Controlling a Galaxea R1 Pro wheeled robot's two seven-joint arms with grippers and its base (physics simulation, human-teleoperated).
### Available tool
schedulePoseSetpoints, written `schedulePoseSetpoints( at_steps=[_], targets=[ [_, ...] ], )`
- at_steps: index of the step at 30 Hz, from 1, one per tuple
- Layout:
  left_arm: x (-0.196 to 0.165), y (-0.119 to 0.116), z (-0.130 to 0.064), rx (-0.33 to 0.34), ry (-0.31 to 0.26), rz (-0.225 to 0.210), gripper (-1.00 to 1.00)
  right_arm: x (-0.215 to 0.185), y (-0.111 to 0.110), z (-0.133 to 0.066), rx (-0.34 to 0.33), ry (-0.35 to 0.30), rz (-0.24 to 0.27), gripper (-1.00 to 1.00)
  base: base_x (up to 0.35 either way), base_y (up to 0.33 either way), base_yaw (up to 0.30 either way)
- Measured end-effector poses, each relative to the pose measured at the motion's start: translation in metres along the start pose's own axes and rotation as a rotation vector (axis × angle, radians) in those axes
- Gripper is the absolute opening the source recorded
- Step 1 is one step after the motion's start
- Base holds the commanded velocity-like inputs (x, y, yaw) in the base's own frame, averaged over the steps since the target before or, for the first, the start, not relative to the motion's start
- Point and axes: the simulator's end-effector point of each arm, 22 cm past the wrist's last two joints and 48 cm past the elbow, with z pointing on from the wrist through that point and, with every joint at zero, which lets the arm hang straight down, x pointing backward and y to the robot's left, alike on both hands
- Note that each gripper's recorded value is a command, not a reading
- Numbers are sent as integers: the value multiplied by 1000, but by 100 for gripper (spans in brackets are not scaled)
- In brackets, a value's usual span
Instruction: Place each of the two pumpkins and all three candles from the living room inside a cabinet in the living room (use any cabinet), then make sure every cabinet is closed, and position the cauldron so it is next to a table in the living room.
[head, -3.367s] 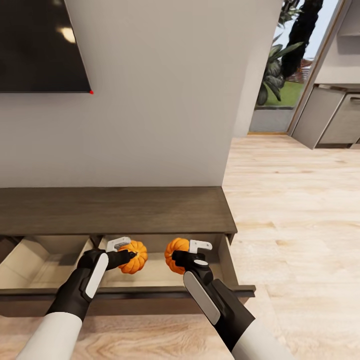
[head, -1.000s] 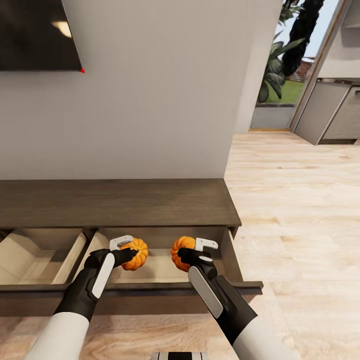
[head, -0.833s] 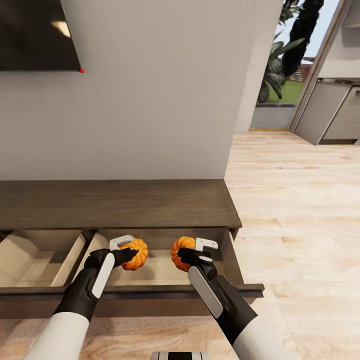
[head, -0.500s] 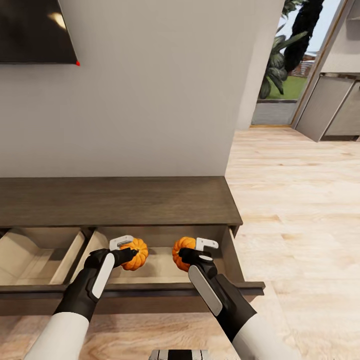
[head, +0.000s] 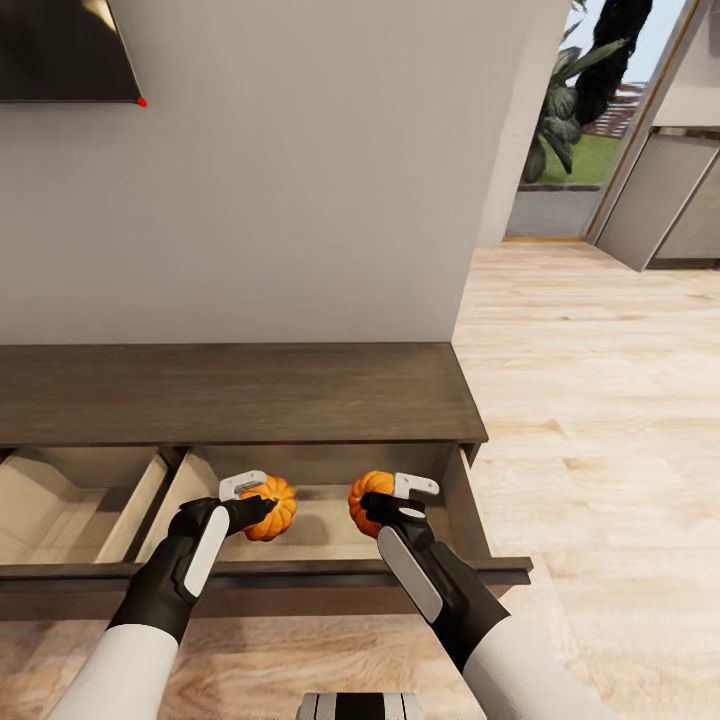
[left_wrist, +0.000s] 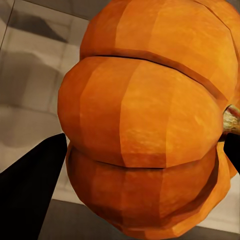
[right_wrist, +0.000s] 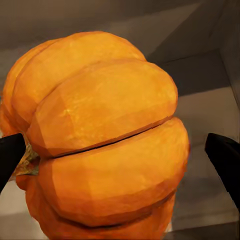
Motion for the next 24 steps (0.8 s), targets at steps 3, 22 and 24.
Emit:
schedulePoseSetpoints(
  at_steps=[3, 22, 24],
  targets=[
    [0, 0, 0, 0, 0, 0, -100, 0, 0, 0, -1, 1, 1, 100, 0, 0, 0],
    [-8, -2, -10, 11, -12, -9, 100, -9, 2, -8, -5, -16, -2, 100, 0, 0, 0],
    [-10, -3, -13, 14, -11, -8, 100, -12, 3, -11, -8, -21, -3, 100, 0, 0, 0]
  ],
)
